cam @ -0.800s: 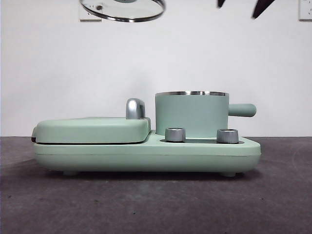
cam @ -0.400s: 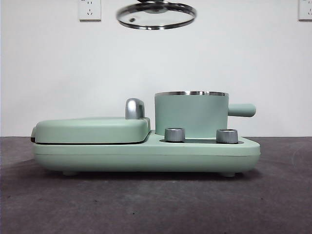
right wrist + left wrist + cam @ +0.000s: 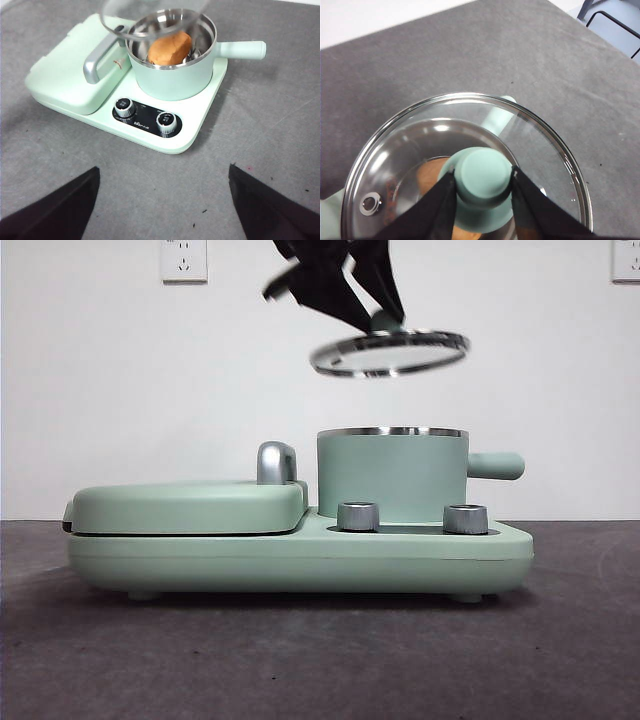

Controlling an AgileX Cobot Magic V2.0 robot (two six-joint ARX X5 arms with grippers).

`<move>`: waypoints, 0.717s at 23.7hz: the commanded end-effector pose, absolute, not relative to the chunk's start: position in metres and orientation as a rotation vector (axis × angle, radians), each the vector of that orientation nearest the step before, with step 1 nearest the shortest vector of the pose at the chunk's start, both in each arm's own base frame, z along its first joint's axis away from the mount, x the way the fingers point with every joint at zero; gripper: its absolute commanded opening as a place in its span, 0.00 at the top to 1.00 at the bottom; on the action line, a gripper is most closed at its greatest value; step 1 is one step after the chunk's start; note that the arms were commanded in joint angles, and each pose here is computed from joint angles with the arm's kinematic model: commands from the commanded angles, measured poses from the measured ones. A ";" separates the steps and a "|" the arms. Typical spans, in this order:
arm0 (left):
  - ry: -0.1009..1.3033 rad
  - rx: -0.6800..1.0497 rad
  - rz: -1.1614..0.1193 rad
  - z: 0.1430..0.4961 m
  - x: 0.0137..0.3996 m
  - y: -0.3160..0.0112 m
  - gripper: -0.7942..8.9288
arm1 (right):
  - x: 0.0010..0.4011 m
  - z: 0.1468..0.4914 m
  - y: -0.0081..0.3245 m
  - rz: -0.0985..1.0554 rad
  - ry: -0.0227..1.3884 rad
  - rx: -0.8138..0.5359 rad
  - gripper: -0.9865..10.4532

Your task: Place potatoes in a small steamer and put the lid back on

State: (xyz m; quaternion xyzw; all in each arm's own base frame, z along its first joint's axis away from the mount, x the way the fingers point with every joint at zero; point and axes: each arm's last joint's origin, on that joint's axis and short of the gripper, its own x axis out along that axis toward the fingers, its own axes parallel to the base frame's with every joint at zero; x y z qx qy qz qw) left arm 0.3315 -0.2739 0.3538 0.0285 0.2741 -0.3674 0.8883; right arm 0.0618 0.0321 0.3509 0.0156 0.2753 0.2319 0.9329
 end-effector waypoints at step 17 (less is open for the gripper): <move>0.557 0.059 -0.713 0.312 0.361 -0.300 0.87 | 0.056 0.349 0.030 0.471 0.576 0.068 0.56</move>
